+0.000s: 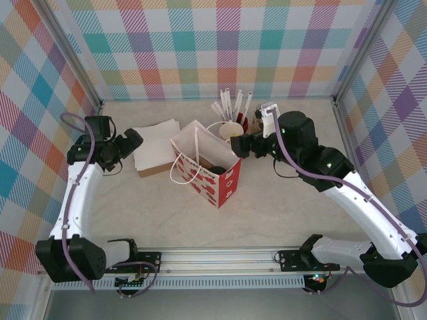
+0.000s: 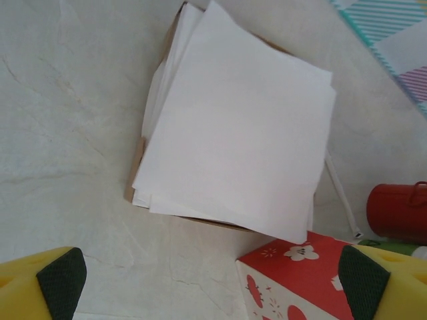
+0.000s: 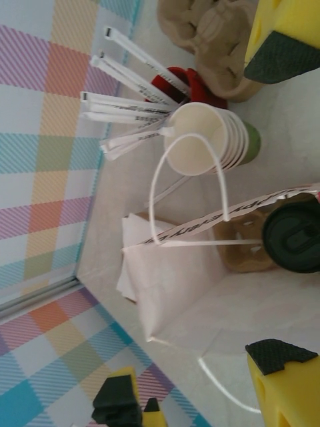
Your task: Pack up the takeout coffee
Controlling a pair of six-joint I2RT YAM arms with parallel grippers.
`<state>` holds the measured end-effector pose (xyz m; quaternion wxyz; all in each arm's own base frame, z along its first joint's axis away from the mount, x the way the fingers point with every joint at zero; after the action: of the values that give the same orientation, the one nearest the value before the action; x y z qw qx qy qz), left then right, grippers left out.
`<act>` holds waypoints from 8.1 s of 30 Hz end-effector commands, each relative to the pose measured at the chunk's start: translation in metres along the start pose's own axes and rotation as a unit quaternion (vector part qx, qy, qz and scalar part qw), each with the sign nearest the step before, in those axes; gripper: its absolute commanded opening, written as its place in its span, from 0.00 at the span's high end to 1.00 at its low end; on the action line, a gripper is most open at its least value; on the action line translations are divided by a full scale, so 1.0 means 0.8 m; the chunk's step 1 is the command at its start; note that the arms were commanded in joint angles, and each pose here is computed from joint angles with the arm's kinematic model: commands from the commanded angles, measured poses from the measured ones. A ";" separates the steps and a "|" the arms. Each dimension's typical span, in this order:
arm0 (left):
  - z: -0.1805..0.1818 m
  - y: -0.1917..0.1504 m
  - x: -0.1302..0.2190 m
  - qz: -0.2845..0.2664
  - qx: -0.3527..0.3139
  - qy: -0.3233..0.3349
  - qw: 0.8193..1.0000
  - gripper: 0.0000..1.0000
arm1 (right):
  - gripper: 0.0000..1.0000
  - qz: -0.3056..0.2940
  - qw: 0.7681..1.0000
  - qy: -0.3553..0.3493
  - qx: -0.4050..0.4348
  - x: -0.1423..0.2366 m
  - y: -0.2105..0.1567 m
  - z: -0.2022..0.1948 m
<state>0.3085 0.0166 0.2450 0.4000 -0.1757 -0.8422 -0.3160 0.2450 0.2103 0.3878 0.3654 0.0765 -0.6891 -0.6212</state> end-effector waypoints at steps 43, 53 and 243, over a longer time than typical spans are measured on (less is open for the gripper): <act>0.053 -0.017 -0.137 0.179 0.026 -0.012 0.983 0.79 | 0.00 0.066 0.998 -0.010 -0.001 -0.040 -0.048 -0.004; 0.044 -0.011 -0.126 0.173 0.015 -0.025 0.984 0.95 | 0.00 0.066 0.998 -0.013 -0.002 -0.038 -0.049 -0.005; -0.128 -0.095 0.239 -0.128 -0.320 -0.342 0.874 0.49 | 0.93 0.099 0.947 0.223 0.210 -0.079 0.067 0.092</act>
<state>0.2046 -0.1040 0.4083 -0.0282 -0.3115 -0.7726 -0.5525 0.2721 0.3201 0.4072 0.5531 0.2055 -0.7018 -0.3992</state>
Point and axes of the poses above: each hand's point on the last joint's axis, 136 mm out from that joint toward the fingers, its own x axis back along the fingers, its own z axis along the line the jaws close on, y = z × x, the point moved 3 cm from there along x, back along the fingers, and after that the axes turned 7 degrees about x, right-handed, at the moved point
